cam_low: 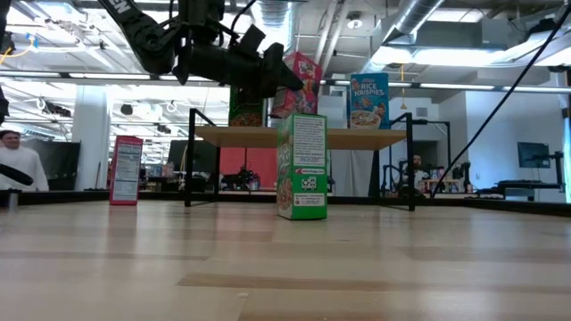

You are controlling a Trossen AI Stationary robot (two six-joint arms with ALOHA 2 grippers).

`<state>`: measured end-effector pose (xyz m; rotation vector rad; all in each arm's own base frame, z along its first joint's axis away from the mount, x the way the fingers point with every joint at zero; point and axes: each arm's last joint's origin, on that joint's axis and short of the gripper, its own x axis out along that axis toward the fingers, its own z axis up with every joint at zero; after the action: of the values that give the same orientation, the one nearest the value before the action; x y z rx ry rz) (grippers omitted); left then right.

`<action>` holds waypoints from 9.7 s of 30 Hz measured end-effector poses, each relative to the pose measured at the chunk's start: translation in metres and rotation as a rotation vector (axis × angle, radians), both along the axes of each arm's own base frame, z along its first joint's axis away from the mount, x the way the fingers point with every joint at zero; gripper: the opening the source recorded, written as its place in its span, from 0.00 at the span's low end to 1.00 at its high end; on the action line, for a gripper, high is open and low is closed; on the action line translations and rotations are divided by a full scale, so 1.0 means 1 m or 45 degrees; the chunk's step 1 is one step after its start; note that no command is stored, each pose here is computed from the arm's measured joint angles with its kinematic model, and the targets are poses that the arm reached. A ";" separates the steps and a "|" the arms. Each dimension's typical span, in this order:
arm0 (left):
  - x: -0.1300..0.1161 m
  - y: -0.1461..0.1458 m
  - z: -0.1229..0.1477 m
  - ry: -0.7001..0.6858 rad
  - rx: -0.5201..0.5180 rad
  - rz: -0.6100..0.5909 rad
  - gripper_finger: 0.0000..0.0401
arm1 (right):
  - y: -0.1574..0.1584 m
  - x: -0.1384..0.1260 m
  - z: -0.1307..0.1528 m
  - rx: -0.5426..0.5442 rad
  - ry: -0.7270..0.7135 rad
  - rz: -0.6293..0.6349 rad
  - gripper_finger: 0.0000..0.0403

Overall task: Stack cereal on shelf
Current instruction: Put the bottom red cereal box on the shelf aligned with the other red cereal box

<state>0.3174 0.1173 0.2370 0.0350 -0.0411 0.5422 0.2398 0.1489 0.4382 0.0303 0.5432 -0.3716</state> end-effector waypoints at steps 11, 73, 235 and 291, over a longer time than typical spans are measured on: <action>0.000 0.000 -0.003 0.018 -0.039 -0.006 0.45 | 0.004 -0.002 0.000 0.003 -0.001 0.020 0.84; -0.016 -0.011 0.010 0.125 -0.205 0.009 0.67 | 0.005 -0.002 0.000 0.048 0.000 0.026 0.84; -0.003 -0.035 -0.007 0.057 -0.257 0.452 0.67 | 0.007 -0.002 0.000 0.090 0.018 0.073 0.84; -0.109 -0.121 0.079 0.274 -0.189 0.076 0.67 | -0.123 0.067 0.024 -0.306 -0.041 0.116 0.84</action>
<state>0.2081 -0.0034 0.3155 -0.0502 0.2103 0.5970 0.3068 0.0259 0.4621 -0.2193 0.4635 -0.3450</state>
